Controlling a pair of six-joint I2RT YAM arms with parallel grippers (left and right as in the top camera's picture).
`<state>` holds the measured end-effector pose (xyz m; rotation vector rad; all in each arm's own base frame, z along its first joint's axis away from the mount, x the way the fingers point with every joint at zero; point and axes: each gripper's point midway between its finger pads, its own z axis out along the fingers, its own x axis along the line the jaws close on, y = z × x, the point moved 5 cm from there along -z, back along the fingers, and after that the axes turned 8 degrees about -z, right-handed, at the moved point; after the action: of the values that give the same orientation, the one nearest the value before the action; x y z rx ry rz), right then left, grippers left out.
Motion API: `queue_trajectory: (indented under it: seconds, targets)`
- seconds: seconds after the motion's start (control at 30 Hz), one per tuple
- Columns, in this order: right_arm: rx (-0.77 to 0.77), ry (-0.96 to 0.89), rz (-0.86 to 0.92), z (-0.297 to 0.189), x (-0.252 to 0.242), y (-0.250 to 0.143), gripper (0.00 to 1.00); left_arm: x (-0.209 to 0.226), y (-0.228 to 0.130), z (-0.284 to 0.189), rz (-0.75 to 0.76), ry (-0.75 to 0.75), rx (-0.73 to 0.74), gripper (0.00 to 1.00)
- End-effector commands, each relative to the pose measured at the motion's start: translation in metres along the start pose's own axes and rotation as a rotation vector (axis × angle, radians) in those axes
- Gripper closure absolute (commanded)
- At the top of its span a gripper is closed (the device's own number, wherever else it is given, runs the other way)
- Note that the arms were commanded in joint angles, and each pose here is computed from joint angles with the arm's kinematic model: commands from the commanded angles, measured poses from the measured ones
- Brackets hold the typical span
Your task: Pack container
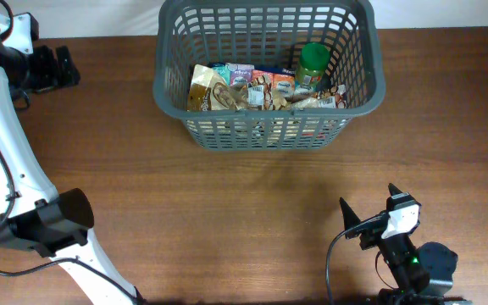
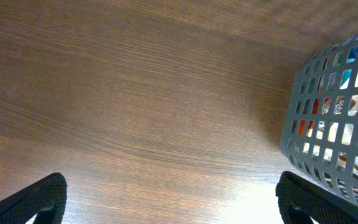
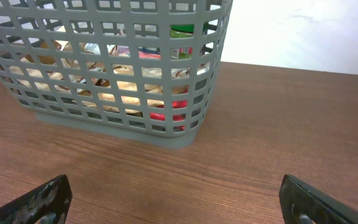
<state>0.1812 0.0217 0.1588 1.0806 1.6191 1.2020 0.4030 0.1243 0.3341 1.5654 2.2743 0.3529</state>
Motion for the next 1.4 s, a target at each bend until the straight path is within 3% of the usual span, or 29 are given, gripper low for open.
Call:
queue_trajectory:
  seconds: [0.0,0.3,0.73,0.87,1.13,1.27,1.37]
  targets:
    - [-0.009,0.017,0.005,0.0,0.003,-0.001,0.01,0.002,0.0,0.004,-0.016,0.005,0.01,0.01]
    - [-0.009,0.017,0.005,0.0,0.003,-0.001,0.01,-0.007,-0.002,-0.008,0.004,-0.004,-0.015,0.01]
    - [-0.009,0.017,0.005,0.0,0.003,-0.001,0.01,-0.065,-0.042,-0.115,0.151,-0.088,-0.232,0.01]
    - [-0.009,0.017,0.005,0.0,0.003,-0.001,0.01,-0.073,-0.042,-0.16,0.2,-0.102,-0.455,0.01]
    - [-0.009,0.017,0.005,0.0,0.003,-0.001,0.01,-0.069,-0.088,-0.249,0.236,-0.137,-0.761,0.01]
    - [-0.009,0.017,0.005,0.0,0.003,-0.001,0.01,-0.066,-0.109,-0.255,0.246,-0.154,-0.857,0.01]
    - [-0.009,0.017,0.005,0.0,0.003,-0.001,0.01,-0.07,-0.122,-0.234,0.273,-0.192,-0.939,0.01]
